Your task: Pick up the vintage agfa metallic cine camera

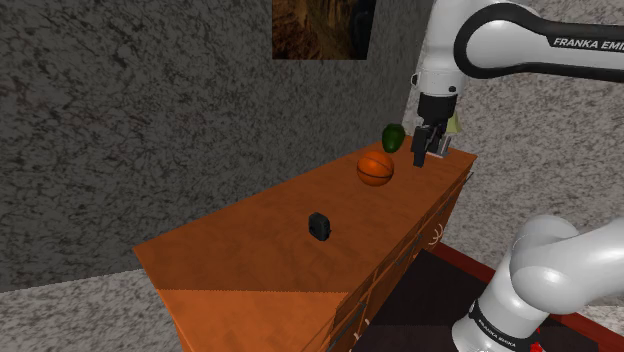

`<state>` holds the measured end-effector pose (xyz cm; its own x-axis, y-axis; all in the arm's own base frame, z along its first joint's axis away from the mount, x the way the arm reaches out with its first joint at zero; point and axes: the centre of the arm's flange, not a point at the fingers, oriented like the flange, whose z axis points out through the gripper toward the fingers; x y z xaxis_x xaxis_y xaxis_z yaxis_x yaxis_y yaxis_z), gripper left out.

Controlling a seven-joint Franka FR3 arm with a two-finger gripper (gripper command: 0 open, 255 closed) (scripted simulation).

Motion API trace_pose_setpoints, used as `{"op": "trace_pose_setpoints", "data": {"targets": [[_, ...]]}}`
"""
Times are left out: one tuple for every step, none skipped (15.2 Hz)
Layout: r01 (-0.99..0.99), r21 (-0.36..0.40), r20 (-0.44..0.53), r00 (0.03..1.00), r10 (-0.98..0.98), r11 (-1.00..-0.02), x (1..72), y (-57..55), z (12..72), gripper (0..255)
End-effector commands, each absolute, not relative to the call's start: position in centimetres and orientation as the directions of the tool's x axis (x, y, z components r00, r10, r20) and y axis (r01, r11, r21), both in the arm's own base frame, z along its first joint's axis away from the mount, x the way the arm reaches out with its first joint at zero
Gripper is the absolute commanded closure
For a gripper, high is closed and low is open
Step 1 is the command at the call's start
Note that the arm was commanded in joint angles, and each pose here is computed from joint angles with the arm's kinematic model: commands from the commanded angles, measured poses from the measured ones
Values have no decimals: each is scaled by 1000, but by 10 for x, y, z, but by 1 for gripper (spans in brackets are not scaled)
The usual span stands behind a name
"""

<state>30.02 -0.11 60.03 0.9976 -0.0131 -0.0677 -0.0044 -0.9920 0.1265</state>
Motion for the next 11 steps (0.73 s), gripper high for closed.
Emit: {"op": "trace_pose_setpoints", "data": {"targets": [[-4,127,-68,998,-13,-992,300,-1,600,0],[-4,127,-71,997,-13,-992,310,-3,591,0],[-4,127,-74,997,-13,-992,319,-6,581,0],[-4,127,-78,997,-14,-992,328,-8,571,0],[-4,127,-81,997,-14,-992,337,-10,562,0],[-3,127,-84,996,-14,-992,347,-12,552,0],[-3,127,-87,996,-14,-992,356,-14,542,0],[-3,127,-91,996,-15,-992,365,-17,532,0],[-3,127,-94,995,-15,-992,374,-19,523,0],[-2,127,-97,995,-15,-992,383,-21,513,0],[-2,127,-101,995,-15,-992,392,-23,503,0]]}}
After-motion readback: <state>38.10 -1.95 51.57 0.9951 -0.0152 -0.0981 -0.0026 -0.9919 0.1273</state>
